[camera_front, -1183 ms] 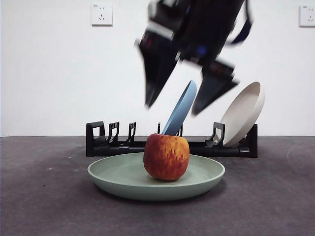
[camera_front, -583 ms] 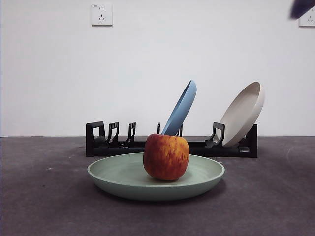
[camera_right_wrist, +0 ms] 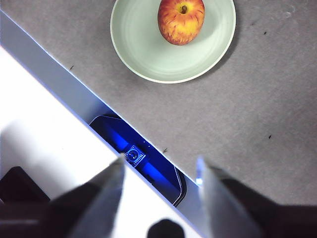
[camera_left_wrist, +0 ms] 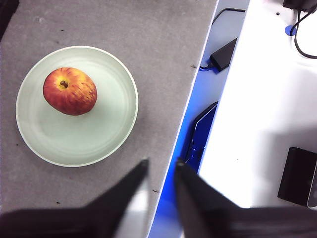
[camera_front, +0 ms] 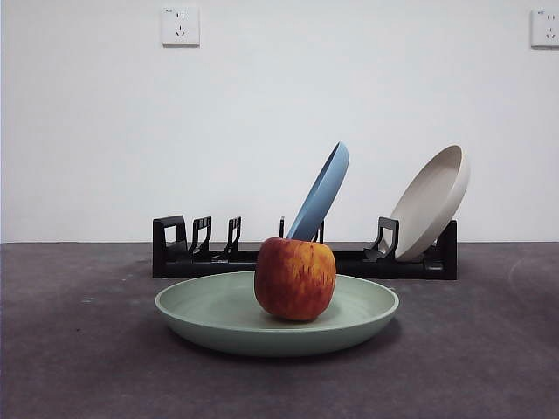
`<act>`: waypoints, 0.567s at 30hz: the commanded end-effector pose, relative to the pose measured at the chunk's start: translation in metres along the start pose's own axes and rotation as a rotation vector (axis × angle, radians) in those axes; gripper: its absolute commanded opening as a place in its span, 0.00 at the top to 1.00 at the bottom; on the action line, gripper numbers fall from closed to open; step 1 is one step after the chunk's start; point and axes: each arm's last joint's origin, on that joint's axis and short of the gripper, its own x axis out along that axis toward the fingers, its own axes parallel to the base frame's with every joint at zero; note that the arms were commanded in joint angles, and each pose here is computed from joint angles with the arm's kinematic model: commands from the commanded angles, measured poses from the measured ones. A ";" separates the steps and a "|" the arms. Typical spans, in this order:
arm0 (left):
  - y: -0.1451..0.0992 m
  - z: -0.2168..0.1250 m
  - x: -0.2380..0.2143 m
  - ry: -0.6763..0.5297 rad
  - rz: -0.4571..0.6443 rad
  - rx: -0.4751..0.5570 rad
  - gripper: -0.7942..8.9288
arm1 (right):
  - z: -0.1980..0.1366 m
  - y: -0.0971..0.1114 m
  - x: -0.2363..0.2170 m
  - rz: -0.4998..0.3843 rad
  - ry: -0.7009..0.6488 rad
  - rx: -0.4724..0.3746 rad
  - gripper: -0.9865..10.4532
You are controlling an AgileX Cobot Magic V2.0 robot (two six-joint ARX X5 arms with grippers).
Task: Take the green plate from the plate rack,put the plate on the table,take the apple from the table,put the apple in the plate
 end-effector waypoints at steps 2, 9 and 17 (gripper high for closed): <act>0.001 0.000 0.001 0.005 0.003 -0.010 0.93 | 0.001 0.000 0.001 0.002 -0.013 0.006 0.92; 0.001 0.000 0.001 0.005 0.010 -0.010 0.92 | 0.001 0.000 0.001 -0.002 -0.014 0.013 0.91; 0.001 0.001 0.001 -0.009 0.012 -0.010 0.92 | 0.001 0.000 0.001 -0.001 -0.015 0.013 0.91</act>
